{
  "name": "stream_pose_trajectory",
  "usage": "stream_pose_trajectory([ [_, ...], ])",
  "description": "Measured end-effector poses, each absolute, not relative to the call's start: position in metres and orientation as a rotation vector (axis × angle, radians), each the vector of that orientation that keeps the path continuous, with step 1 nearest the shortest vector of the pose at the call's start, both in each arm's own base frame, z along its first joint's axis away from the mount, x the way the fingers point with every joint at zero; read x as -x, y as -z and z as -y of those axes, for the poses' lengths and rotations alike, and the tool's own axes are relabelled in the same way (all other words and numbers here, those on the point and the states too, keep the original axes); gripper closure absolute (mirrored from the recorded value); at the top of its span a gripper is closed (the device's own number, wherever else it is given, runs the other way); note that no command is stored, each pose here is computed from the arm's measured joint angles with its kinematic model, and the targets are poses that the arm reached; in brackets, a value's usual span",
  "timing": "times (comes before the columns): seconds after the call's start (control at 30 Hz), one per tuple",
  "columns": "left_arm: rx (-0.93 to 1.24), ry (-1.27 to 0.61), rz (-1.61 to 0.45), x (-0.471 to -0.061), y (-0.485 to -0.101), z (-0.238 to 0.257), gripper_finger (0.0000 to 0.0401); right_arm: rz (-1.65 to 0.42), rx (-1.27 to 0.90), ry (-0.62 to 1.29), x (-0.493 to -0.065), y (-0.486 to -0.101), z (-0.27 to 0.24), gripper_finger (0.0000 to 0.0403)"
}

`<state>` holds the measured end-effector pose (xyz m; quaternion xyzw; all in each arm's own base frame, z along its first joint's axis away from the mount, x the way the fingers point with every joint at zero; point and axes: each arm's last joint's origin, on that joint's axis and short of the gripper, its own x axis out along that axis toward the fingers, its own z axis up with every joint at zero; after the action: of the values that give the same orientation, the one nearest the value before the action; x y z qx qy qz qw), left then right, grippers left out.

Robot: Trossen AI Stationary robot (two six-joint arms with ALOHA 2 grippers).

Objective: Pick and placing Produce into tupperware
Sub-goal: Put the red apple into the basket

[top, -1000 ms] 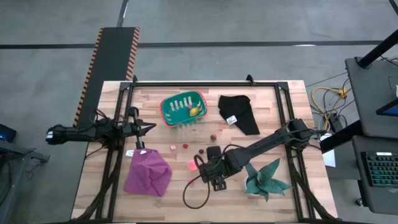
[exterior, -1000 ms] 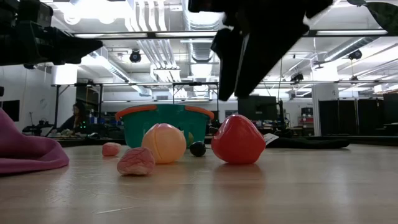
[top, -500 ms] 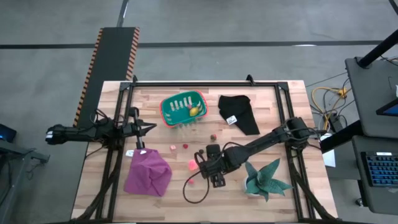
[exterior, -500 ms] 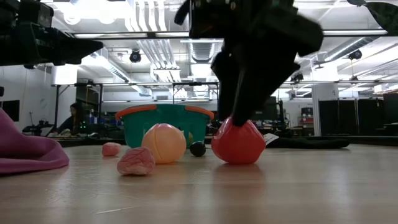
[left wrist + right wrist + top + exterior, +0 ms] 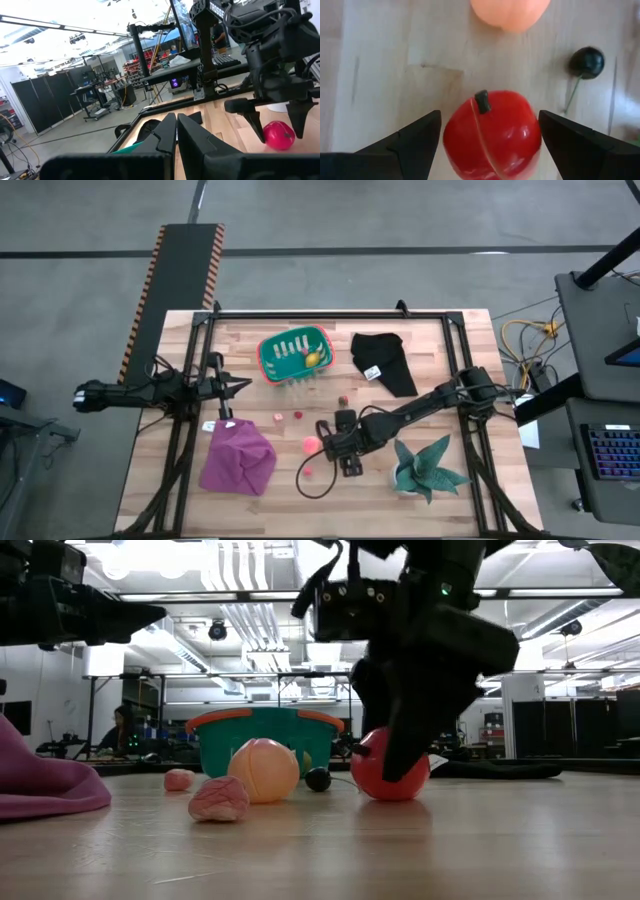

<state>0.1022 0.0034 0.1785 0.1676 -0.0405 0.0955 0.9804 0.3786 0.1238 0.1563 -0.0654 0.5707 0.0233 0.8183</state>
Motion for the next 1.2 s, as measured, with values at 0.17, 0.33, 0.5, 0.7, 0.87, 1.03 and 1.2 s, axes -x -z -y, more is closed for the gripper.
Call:
stream_pose_trajectory([
  [0.17,-0.338,-0.192,0.082,-0.1022,-0.1785,-0.0034,0.0399,-1.219,0.140,-0.049,-0.3759,-0.1502,-0.1228,0.0078],
  [0.33,-0.338,-0.192,0.082,-0.1022,-0.1785,-0.0034,0.0399,-1.203,0.135,-0.051,-0.3769,-0.1496,-0.1231,0.0079],
  [0.5,-0.336,-0.192,0.082,-0.1022,-0.1785,-0.0034,0.0399,-1.191,0.132,-0.053,-0.3780,-0.1500,-0.1235,0.0090],
  [0.7,-0.335,-0.192,0.082,-0.1022,-0.1785,-0.0034,0.0399,-1.191,0.134,-0.054,-0.3778,-0.1496,-0.1234,0.0120],
  [0.87,-0.334,-0.192,0.082,-0.1022,-0.1785,-0.0034,0.0399,-1.191,0.135,-0.054,-0.3778,-0.1496,-0.1235,0.0131],
  [1.03,-0.334,-0.192,0.081,-0.1022,-0.1784,-0.0034,0.0399,-1.192,0.136,-0.052,-0.3777,-0.1496,-0.1234,0.0125],
  [1.2,-0.334,-0.192,0.081,-0.1022,-0.1784,-0.0034,0.0399,-1.192,0.136,-0.052,-0.3776,-0.1496,-0.1234,0.0132],
])
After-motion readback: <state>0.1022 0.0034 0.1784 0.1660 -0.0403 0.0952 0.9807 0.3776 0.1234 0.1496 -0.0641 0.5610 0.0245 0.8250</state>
